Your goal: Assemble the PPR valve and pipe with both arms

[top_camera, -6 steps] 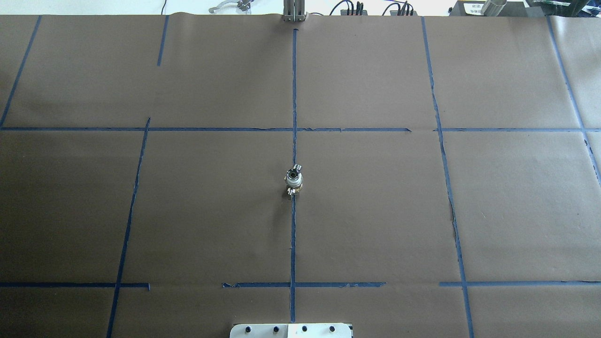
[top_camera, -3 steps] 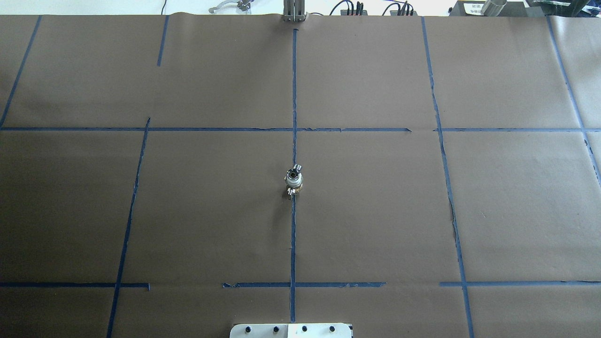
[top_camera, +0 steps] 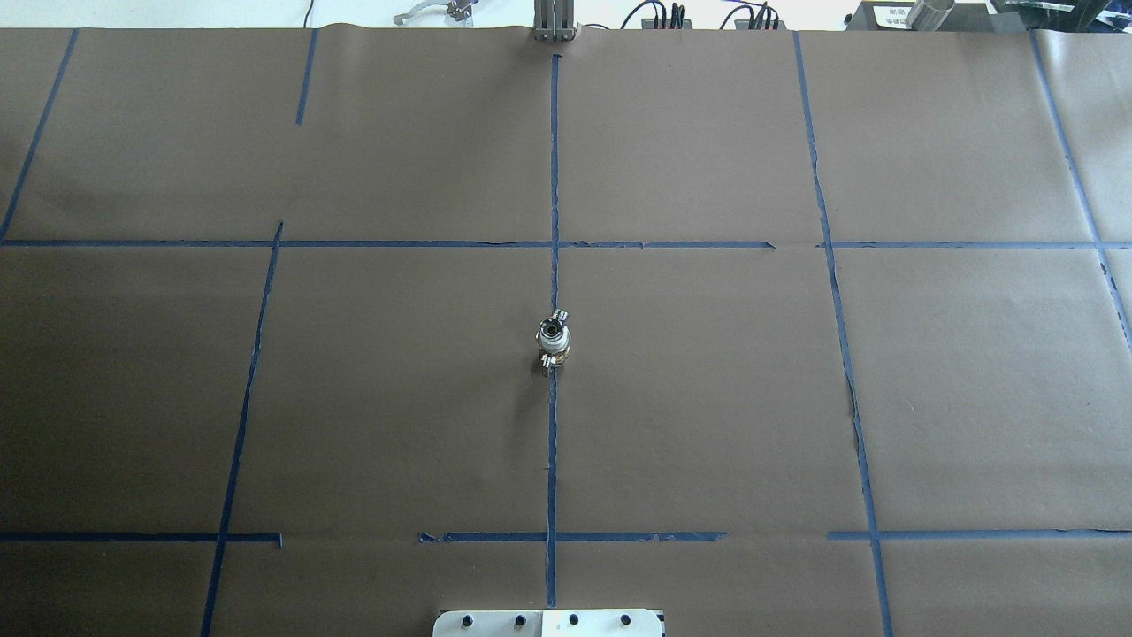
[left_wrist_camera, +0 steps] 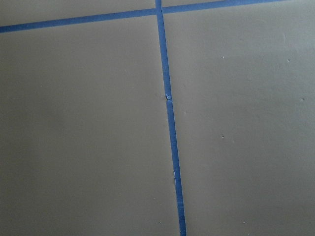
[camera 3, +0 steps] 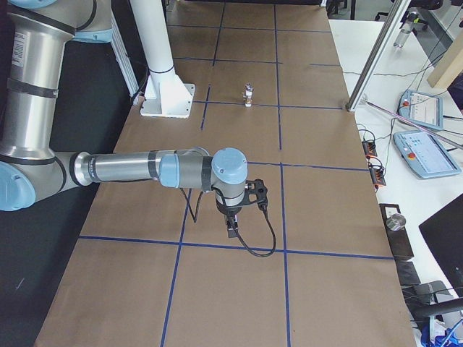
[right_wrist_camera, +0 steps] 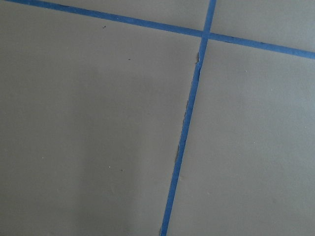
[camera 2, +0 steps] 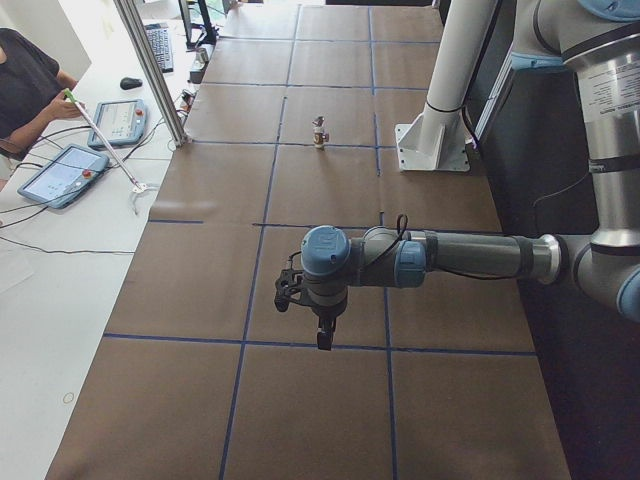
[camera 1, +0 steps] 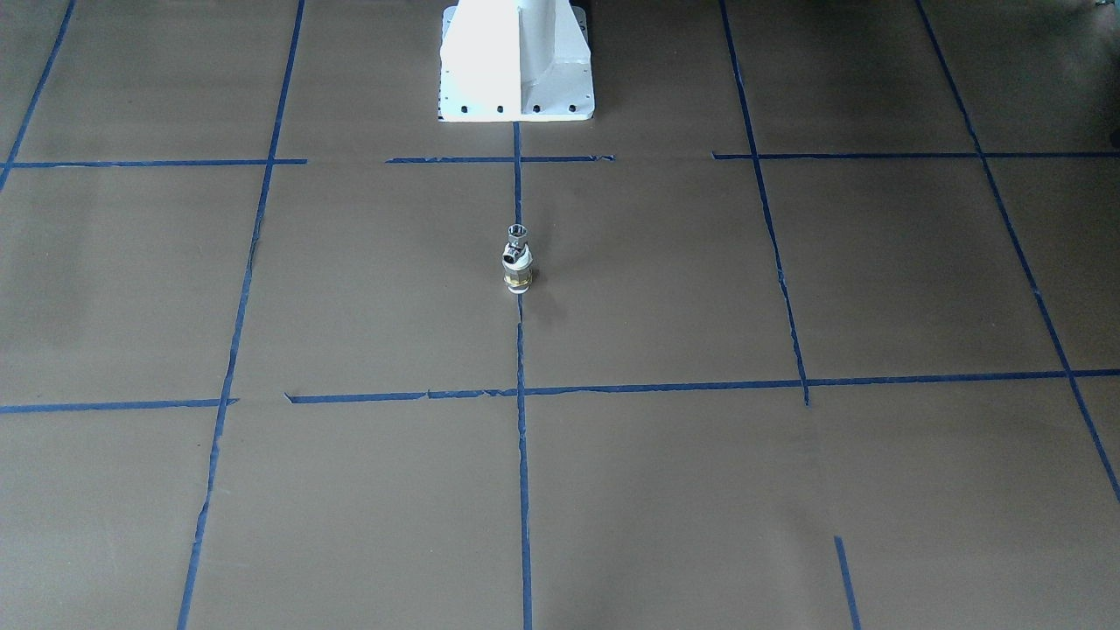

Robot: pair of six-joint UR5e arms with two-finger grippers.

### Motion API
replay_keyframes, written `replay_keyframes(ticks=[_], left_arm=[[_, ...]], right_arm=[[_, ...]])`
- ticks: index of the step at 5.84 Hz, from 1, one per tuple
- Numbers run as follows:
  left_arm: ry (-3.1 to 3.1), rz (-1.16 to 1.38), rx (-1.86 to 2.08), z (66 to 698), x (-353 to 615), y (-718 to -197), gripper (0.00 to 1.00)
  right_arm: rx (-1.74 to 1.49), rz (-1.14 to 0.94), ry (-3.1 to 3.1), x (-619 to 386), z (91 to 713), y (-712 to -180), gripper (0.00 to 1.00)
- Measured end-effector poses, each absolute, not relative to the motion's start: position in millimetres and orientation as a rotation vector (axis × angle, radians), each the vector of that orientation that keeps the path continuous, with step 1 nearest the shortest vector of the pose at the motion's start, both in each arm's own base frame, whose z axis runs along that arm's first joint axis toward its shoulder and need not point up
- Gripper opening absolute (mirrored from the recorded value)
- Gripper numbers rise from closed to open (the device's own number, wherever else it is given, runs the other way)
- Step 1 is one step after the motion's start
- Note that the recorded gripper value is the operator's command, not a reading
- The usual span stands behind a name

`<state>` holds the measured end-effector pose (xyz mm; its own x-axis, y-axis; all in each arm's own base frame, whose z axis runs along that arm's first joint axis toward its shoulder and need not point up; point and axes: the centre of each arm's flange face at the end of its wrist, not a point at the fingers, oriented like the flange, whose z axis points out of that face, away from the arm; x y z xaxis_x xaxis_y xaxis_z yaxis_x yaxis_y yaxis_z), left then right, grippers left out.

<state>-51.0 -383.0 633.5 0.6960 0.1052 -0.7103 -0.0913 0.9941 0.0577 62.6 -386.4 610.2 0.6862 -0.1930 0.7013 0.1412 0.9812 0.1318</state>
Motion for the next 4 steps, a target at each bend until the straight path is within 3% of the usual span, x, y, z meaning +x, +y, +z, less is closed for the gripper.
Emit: replay_keyframes(ticks=[4], left_arm=[[0.794, 0.119, 0.035, 630.3, -50.8, -391.1, 1.0]], right_arm=[[0.064, -0.184, -0.795, 62.5, 608.2, -367.0, 1.0]])
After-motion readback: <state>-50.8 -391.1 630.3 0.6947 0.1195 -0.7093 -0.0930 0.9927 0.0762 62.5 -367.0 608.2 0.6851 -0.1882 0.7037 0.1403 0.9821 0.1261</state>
